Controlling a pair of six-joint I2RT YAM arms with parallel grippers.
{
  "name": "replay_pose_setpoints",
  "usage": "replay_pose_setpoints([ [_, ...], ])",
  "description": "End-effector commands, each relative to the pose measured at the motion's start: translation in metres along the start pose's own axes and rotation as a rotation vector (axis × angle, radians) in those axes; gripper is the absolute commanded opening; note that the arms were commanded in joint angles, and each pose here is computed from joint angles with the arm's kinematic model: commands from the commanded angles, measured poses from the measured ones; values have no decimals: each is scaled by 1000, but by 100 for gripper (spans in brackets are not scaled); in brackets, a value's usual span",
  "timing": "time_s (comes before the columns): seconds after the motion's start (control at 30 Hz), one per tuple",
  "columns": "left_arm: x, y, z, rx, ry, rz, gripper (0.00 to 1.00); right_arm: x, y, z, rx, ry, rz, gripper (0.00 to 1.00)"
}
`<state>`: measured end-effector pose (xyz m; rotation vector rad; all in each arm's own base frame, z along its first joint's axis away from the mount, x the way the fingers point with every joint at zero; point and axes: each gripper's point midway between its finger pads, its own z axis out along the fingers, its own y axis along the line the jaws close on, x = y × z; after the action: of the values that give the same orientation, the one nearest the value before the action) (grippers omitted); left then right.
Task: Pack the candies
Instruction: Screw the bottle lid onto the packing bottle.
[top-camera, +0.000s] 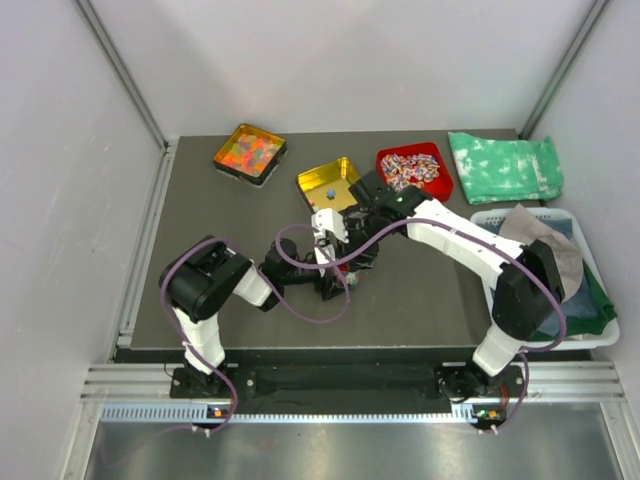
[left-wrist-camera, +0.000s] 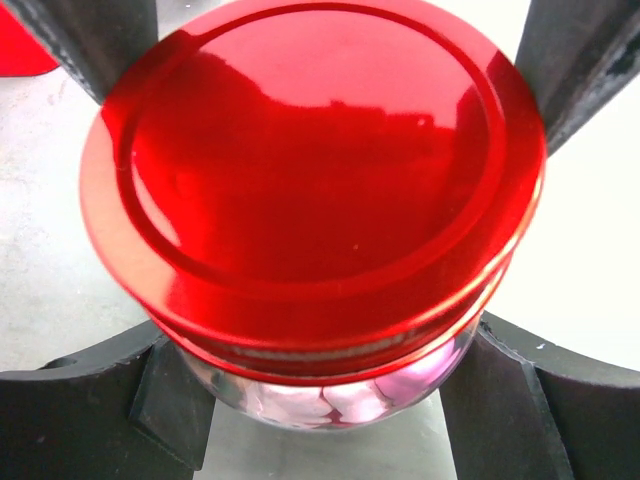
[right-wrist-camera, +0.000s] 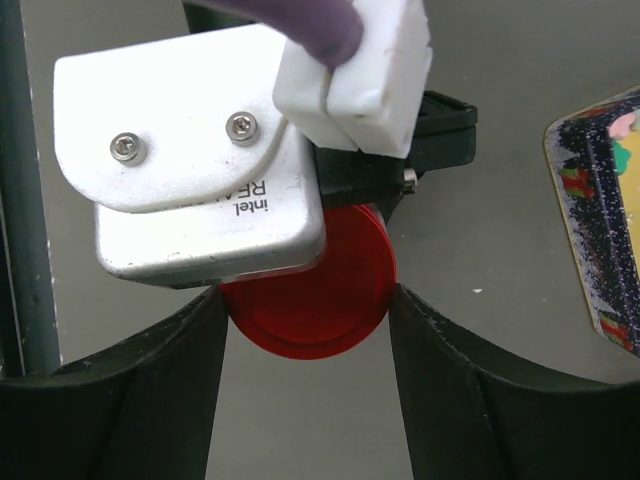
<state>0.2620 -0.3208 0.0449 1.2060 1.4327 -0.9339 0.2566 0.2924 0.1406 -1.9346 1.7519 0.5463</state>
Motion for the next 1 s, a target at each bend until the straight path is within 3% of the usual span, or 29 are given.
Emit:
replay_pose_setpoints([
  [0.0,12,-1,1,4,42,-10,65,-11,5,-1,30,-97,55,54],
  [0.2,12,-2,1,4,44,-12,65,-7,11,6,97,-146,171,43],
  [0.7,14,2,1,-8,50,-12,65,-5,11,37,312,-136,499,47],
  [0.77,14,2,1,-9,51,-12,64,-3,9,39,331,-116,503,50],
  [0.87,14,2,1,-9,51,-12,64,-10,8,34,326,-122,491,71],
  [0.97,14,2,1,-9,52,-13,65,-14,6,27,334,-128,460,85],
])
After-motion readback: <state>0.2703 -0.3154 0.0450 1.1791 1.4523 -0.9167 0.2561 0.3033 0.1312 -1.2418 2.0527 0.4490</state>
